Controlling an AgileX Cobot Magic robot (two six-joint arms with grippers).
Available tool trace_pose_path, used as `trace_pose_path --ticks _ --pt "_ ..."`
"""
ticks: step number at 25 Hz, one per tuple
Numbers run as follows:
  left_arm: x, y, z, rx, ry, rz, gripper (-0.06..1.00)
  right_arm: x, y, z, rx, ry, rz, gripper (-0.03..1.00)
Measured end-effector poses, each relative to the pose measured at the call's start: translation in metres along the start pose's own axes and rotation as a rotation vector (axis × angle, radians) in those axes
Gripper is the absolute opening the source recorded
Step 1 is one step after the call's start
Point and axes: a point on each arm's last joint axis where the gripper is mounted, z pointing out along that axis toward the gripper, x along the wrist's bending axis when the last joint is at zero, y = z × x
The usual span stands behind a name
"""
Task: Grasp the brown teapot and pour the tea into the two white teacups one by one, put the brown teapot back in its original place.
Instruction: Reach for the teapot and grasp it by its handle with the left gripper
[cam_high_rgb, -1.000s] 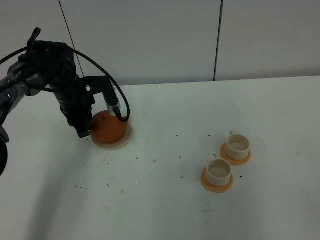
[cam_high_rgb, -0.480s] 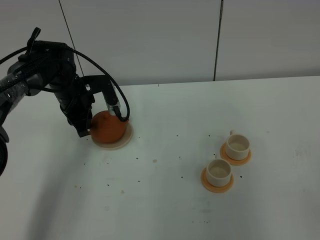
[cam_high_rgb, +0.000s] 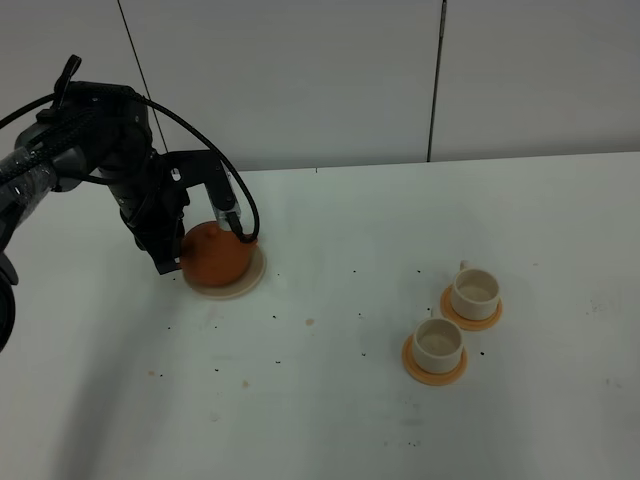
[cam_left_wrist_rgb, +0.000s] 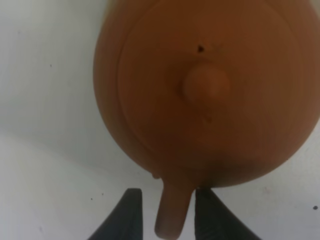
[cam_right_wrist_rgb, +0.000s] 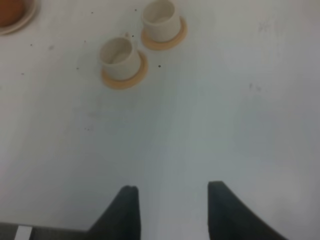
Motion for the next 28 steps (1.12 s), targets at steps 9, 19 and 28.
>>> trace_pose_path --ticks 9,19,28 --pt "0.000 -0.001 0.012 0.020 -0.008 0.008 0.32 0.000 0.000 0.000 0.000 0.000 0.000 0.31" --pt "0.002 0.003 0.008 -0.003 0.001 0.004 0.32 0.000 0.000 0.000 0.000 0.000 0.000 0.31" --pt "0.004 0.007 -0.003 -0.021 0.000 -0.002 0.32 0.000 0.000 0.000 0.000 0.000 0.000 0.31"
